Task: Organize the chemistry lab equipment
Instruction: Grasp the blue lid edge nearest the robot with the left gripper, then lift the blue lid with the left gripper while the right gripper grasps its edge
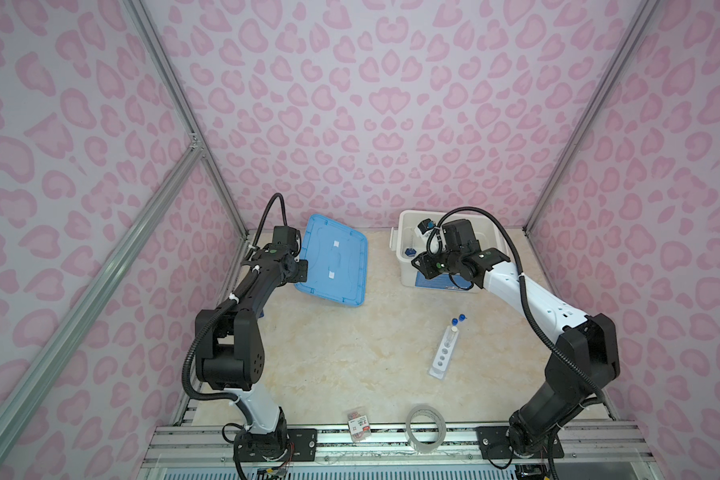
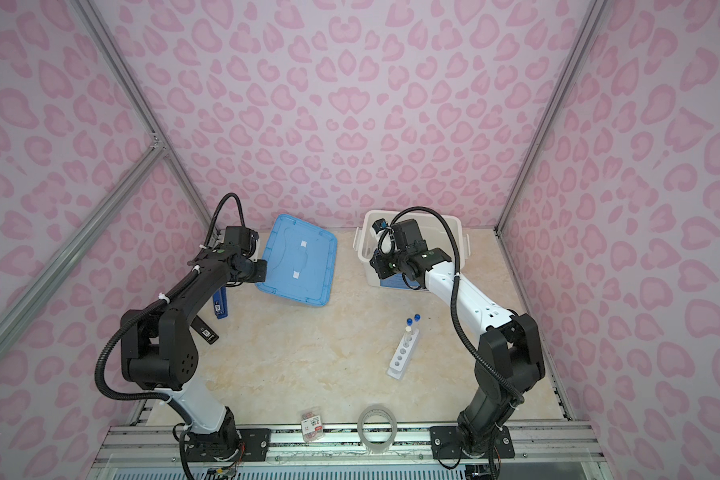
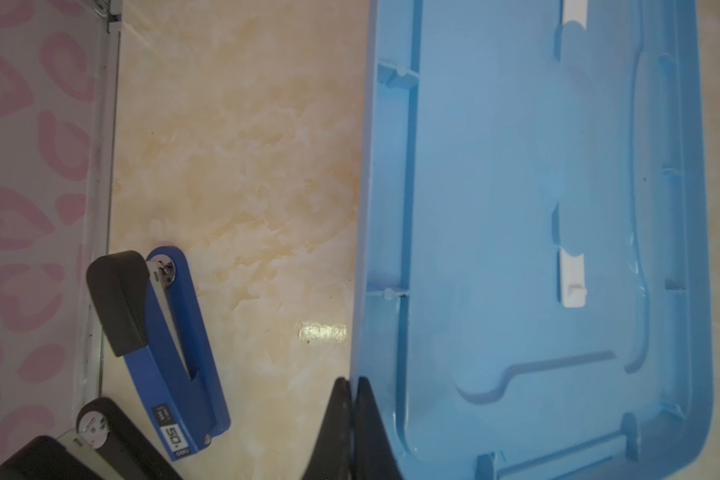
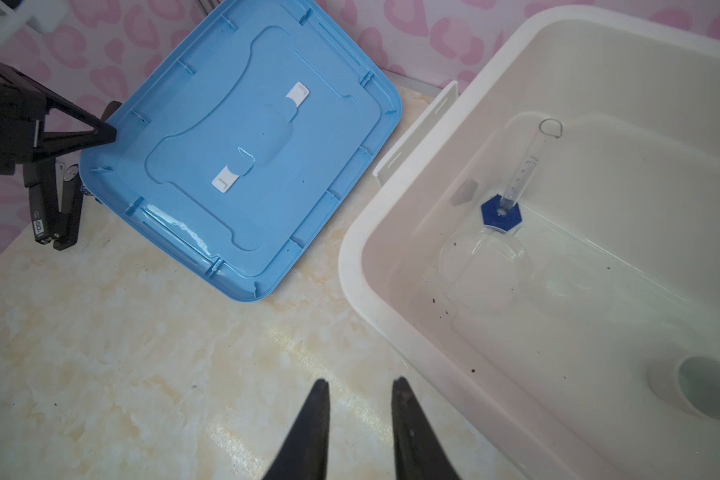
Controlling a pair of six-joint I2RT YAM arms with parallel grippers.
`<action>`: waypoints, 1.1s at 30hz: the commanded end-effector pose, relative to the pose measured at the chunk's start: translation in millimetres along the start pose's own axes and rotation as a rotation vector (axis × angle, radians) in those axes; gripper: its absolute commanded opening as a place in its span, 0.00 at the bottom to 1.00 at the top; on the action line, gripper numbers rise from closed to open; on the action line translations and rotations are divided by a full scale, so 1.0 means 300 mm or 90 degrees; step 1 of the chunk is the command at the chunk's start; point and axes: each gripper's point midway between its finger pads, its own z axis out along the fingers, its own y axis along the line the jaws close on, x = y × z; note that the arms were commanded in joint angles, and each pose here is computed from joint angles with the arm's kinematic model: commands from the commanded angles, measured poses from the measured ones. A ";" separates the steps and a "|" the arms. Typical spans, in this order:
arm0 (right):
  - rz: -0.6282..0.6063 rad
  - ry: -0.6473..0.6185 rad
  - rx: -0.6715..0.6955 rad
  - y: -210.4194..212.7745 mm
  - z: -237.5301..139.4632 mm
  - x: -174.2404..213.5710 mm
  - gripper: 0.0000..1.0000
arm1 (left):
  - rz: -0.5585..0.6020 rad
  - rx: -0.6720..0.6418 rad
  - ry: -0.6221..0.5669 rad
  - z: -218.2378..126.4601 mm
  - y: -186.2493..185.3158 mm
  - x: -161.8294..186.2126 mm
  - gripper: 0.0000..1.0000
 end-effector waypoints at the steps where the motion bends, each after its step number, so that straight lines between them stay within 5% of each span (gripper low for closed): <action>1: 0.018 -0.014 -0.048 0.040 0.016 -0.016 0.31 | 0.002 0.003 -0.037 -0.101 0.011 -0.029 0.04; 11: 0.048 -0.075 -0.240 0.195 0.008 -0.076 0.50 | 0.002 0.000 -0.164 -0.445 0.065 -0.076 0.04; 19: 0.049 -0.128 -0.355 0.289 -0.069 -0.134 0.75 | 0.011 0.112 -0.267 -0.666 -0.011 -0.073 0.04; 33: 0.040 -0.189 -0.485 0.415 -0.148 -0.204 0.81 | 0.045 0.233 -0.304 -0.790 -0.109 0.000 0.04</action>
